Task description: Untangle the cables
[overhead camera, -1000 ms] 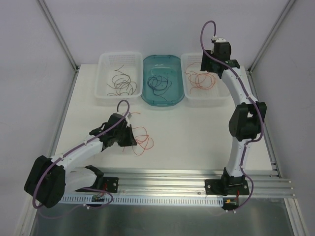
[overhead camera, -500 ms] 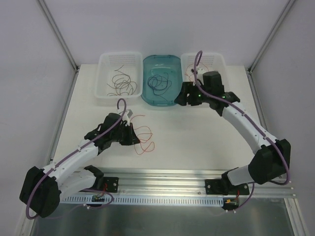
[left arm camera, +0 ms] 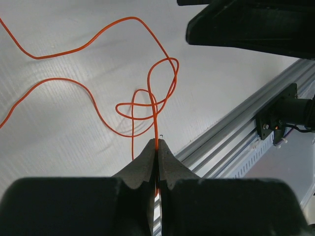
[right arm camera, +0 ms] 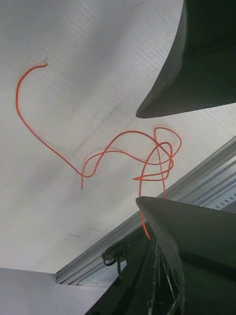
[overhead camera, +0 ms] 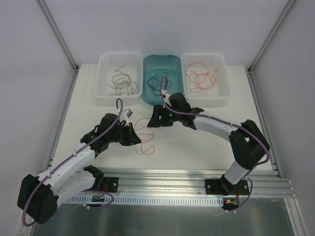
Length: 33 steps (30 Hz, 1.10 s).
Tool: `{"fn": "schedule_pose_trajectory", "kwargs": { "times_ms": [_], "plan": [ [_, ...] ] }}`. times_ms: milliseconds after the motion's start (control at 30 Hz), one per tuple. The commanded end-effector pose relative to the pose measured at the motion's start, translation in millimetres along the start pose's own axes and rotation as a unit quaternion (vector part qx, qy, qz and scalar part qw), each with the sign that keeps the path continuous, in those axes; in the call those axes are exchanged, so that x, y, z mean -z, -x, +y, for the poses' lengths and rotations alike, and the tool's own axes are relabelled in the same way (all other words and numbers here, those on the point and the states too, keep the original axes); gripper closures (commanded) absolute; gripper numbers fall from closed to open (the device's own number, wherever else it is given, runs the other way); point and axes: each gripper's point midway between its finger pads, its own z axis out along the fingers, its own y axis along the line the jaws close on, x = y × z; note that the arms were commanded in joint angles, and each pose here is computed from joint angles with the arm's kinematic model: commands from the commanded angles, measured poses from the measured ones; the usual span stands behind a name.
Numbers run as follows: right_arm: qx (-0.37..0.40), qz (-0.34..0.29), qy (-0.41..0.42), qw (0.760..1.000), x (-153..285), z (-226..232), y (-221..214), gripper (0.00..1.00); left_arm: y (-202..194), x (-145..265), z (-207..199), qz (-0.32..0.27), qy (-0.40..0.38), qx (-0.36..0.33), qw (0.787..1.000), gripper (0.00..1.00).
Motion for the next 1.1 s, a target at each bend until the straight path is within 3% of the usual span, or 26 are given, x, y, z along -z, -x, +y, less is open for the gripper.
{"fn": "schedule_pose_trajectory", "kwargs": {
  "times_ms": [0,200,300,400,433,500,633,800,1067],
  "plan": [
    [-0.003,-0.032,0.034,0.999,-17.0,17.7,24.3,0.32,9.3,5.6,-18.5,-0.015,-0.035,-0.023,0.999,1.00],
    [-0.005,0.007,0.031,0.999,-41.0,11.2,3.4,0.34,11.7,9.4,-23.4,-0.021,-0.044,-0.029,0.998,1.00],
    [-0.006,0.020,0.037,0.999,-49.2,11.3,-2.7,0.41,12.8,10.4,-23.1,-0.025,-0.043,-0.031,0.998,1.00],
    [-0.005,0.025,0.042,0.999,-51.0,13.7,-5.9,0.64,12.7,10.9,-22.8,-0.025,-0.042,-0.032,0.998,1.00],
    [-0.005,0.024,0.040,0.999,-49.4,12.9,-5.5,0.84,12.7,11.8,-23.2,-0.027,-0.042,-0.033,0.998,1.00],
    [0.003,0.010,0.018,1.000,-37.3,8.4,-1.0,0.99,14.9,15.7,-18.7,-0.035,-0.026,-0.034,0.998,1.00],
    [0.023,-0.030,-0.040,0.998,12.7,1.8,12.3,0.99,26.5,35.5,2.5,-0.075,0.053,-0.040,0.995,1.00],
    [0.042,-0.111,-0.159,0.980,110.4,-18.2,38.6,0.99,48.2,73.4,26.4,-0.142,0.155,-0.043,0.977,1.00],
    [0.023,-0.207,-0.266,0.941,229.0,-54.4,63.9,0.99,73.9,102.1,24.5,-0.179,0.198,-0.056,0.962,1.00]
  ]
}}
